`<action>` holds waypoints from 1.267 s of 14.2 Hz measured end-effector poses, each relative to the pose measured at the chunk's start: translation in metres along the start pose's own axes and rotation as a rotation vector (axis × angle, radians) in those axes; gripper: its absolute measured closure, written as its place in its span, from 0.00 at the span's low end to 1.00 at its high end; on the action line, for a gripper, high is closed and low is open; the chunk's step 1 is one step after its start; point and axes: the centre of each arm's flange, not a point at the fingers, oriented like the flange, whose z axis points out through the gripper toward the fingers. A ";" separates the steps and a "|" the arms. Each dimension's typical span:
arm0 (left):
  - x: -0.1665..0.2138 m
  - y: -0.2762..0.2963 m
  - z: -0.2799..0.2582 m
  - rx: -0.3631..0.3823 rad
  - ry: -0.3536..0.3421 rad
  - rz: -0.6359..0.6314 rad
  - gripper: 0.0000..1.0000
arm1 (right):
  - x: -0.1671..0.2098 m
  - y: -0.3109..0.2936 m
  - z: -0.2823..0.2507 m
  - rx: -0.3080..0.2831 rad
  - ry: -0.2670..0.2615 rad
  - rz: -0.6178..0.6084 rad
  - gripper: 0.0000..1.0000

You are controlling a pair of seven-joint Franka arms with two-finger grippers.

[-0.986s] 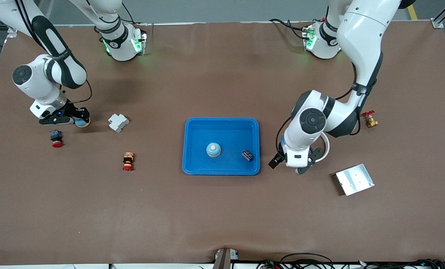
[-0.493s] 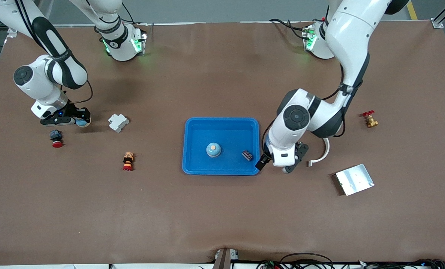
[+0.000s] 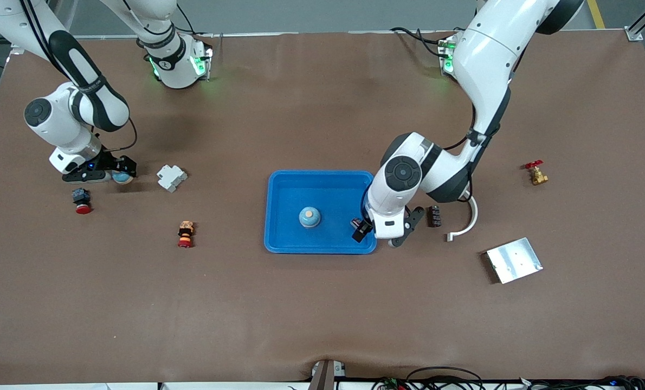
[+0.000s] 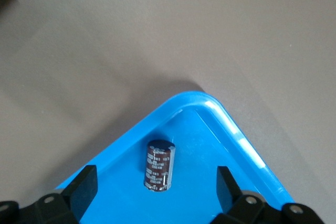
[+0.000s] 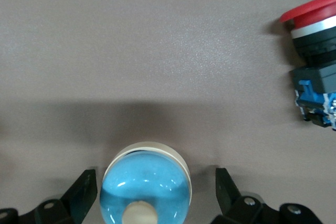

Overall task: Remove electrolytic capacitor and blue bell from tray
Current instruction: 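Return the left gripper to the tray while the right gripper sets the bell down, then grasp and lift the second capacitor while the right gripper returns to the tray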

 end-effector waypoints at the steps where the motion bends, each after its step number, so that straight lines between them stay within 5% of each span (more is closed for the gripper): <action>1: -0.002 0.002 0.006 0.003 -0.004 0.002 0.00 | 0.000 0.000 0.000 0.000 0.001 0.000 0.00; 11: -0.020 0.004 0.051 0.035 -0.024 0.020 0.00 | 0.031 -0.011 -0.050 0.002 0.006 -0.045 0.00; 18: -0.028 0.005 0.066 0.014 -0.029 0.028 0.00 | 0.070 -0.030 -0.132 0.093 -0.026 0.041 0.00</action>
